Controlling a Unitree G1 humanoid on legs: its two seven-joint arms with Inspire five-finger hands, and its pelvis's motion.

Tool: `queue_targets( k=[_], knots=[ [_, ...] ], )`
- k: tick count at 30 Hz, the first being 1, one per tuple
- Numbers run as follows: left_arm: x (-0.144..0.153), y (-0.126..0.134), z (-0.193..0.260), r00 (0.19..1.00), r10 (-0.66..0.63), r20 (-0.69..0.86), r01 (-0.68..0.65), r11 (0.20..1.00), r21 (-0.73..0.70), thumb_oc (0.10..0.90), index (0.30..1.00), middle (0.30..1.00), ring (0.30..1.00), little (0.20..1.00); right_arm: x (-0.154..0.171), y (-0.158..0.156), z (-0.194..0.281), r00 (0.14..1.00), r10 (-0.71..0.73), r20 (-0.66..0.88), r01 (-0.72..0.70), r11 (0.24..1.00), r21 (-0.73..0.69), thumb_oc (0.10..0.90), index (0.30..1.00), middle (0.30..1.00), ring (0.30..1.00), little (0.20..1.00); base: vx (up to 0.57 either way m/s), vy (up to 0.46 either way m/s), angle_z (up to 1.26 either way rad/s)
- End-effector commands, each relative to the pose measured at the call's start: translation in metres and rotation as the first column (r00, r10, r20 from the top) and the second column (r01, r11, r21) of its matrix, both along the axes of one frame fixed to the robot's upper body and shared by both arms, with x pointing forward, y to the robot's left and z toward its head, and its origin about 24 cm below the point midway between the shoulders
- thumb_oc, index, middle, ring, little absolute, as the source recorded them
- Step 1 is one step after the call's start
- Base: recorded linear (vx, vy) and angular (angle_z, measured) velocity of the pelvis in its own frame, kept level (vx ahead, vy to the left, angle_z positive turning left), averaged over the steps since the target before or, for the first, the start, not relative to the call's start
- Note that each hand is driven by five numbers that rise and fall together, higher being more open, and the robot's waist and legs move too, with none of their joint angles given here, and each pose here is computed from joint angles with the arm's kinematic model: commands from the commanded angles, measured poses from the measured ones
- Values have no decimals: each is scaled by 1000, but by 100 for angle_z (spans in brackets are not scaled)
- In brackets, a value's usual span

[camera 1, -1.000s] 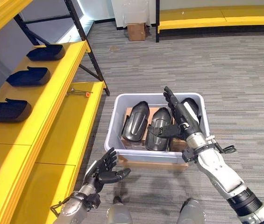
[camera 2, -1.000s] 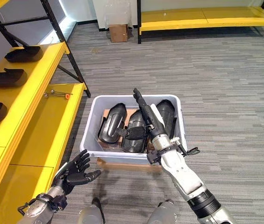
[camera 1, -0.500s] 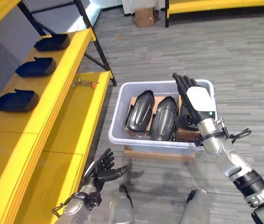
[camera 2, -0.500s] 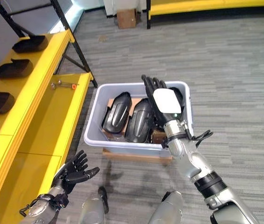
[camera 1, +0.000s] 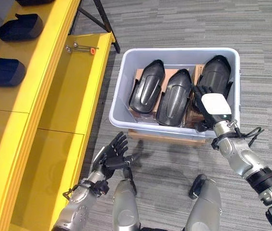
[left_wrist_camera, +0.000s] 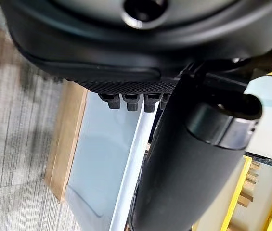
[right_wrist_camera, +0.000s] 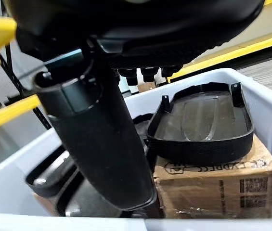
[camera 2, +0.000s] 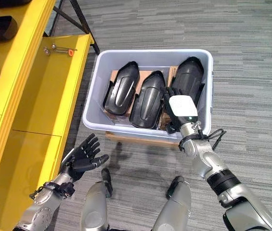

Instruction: Move parts from the plastic box to the shelf.

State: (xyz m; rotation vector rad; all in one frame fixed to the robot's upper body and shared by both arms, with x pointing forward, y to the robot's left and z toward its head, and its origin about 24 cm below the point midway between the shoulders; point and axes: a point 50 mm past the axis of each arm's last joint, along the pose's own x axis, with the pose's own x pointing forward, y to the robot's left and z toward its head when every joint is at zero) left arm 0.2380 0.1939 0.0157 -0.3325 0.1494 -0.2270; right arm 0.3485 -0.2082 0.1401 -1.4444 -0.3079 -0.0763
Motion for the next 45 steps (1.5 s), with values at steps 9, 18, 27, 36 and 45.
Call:
queue_targets(
  k=[9,18,27,36,45],
  knots=[
    [11,-3,48,975,-26,221,23,1000,16,900,1000,1000,1000,1000,13,-4,82,880,-130,457,85,990,116,900,1000,1000,1000,1000,-50,-23,2],
    [16,-7,49,976,-39,214,36,999,16,900,1000,1000,1000,1000,16,-20,94,842,-257,474,168,960,222,900,1000,1000,1000,1000,0,3,-1],
    [21,-7,39,983,-39,177,33,999,35,900,1000,1000,1000,1000,26,-23,96,856,-281,435,226,958,175,900,1000,1000,1000,1000,0,3,-1],
    [22,-4,38,982,-26,185,20,999,34,900,1000,1000,1000,1000,30,-16,104,858,-232,459,251,968,20,900,1000,1000,1000,1000,0,0,0],
    [23,-1,38,980,-23,198,16,999,40,900,1000,1000,1000,1000,30,-5,110,823,-163,544,331,916,-225,900,1000,1000,1000,1000,0,0,0]
  ],
)
